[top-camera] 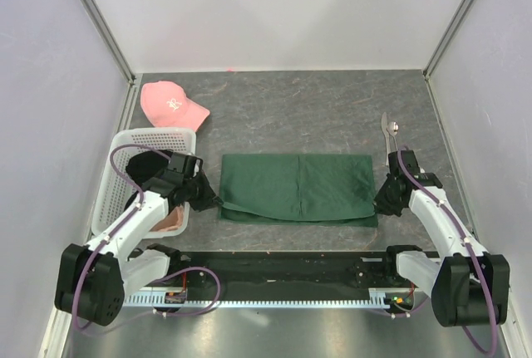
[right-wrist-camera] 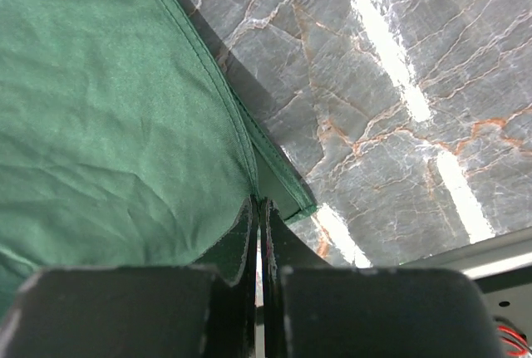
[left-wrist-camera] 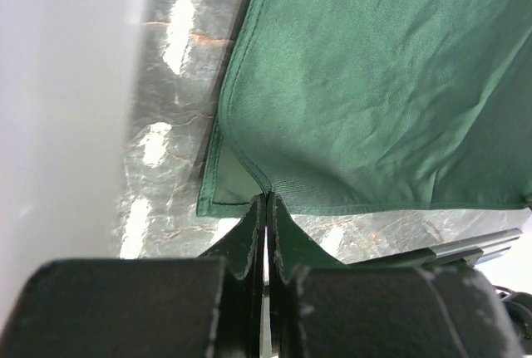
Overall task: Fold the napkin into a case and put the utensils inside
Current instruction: Fold and flatten the napkin at the center of the board.
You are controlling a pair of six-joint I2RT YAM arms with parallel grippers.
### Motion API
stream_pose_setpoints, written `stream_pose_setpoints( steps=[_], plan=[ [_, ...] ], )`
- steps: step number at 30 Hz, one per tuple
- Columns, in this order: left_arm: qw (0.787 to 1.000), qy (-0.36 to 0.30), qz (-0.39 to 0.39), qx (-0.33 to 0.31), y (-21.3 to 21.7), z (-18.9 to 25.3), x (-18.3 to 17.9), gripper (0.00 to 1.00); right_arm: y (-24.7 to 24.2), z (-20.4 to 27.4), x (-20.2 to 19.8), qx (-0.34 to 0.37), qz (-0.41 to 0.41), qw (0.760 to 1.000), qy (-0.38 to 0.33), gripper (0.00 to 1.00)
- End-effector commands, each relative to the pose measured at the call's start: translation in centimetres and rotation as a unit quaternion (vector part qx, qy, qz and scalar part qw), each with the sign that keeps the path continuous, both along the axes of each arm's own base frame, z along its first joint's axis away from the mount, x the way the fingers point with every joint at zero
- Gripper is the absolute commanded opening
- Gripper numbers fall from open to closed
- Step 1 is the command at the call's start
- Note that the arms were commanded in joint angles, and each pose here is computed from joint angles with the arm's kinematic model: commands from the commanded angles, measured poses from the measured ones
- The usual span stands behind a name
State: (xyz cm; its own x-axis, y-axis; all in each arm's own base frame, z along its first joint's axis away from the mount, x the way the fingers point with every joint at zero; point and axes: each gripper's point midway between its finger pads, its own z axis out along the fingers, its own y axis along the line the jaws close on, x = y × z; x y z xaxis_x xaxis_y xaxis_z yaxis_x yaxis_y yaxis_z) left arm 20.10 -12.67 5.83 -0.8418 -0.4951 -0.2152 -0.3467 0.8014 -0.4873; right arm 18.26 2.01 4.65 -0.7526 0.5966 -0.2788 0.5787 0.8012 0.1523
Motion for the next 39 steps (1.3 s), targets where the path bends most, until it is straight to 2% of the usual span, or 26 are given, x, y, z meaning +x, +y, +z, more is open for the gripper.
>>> stream_pose_setpoints(
  steps=[1,8,11,20,24,25,26,27,28,29,31,32,34,36,38,39],
  plan=[
    [1.0,0.002,0.011,0.002,-0.1,-0.7,0.4,0.02,-0.3,-0.1,0.9,-0.005,-0.016,1.0,-0.018,0.02],
    [1.0,-0.009,0.011,0.006,0.1,-0.7,0.1,0.02,-0.1,-0.2,0.2,0.005,-0.039,0.999,-0.017,0.04],
    [1.0,-0.014,0.014,0.01,0.4,-0.4,0.0,0.02,0.6,-0.2,-0.2,0.024,-0.043,0.999,-0.018,0.02],
    [0.999,-0.004,0.024,0.021,0.8,-0.6,-0.3,0.02,0.6,0.3,-0.6,0.024,-0.043,0.999,-0.007,0.01],
    [1.0,-0.001,0.021,0.02,0.7,-0.6,-0.4,0.02,0.3,-0.2,-0.4,0.016,-0.039,0.999,0.006,0.05],
    [1.0,0.0,0.019,0.019,0.7,-0.7,-0.5,0.02,0.3,-0.2,-0.5,0.014,-0.04,0.999,0.008,0.07],
    [1.0,0.0,0.017,0.017,0.6,-0.6,-0.5,0.04,0.2,-0.1,-0.3,0.011,-0.041,0.999,0.004,0.17],
    [1.0,0.001,0.015,0.013,0.5,-0.5,-0.7,0.06,0.2,-0.1,-0.4,0.013,-0.041,0.999,0.006,0.23],
    [1.0,0.004,0.022,0.011,0.5,-0.4,-0.8,0.09,0.3,0.0,-0.4,0.016,-0.039,0.999,0.002,0.34],
    [1.0,0.005,0.022,0.008,0.5,-0.3,-0.9,0.17,0.6,0.3,-0.4,0.023,-0.036,0.999,-0.01,0.37],
    [1.0,0.006,0.015,-0.004,0.1,0.5,-1.1,0.25,0.7,1.2,-0.2,0.028,-0.038,0.998,-0.038,0.56],
    [1.0,0.002,0.012,-0.003,0.1,1.0,-1.1,0.34,0.5,1.7,0.0,0.024,-0.038,0.998,-0.05,0.57],
    [1.0,-0.022,-0.002,-0.006,-0.2,2.9,-0.4,0.41,0.2,2.9,0.3,0.015,-0.03,0.997,-0.076,0.74],
    [0.999,-0.043,-0.007,-0.006,0.0,4.6,-0.3,0.45,0.0,4.3,1.5,0.008,-0.019,0.994,-0.104,0.8],
    [0.996,-0.082,-0.015,-0.019,-0.5,6.6,0.5,0.43,0.2,5.0,2.7,0.005,0.012,0.992,-0.122,0.79],
    [0.995,-0.093,-0.028,-0.033,-1.1,7.3,0.7,0.42,0.9,5.7,4.3,0.018,0.029,0.988,-0.152,0.79]
  ],
)
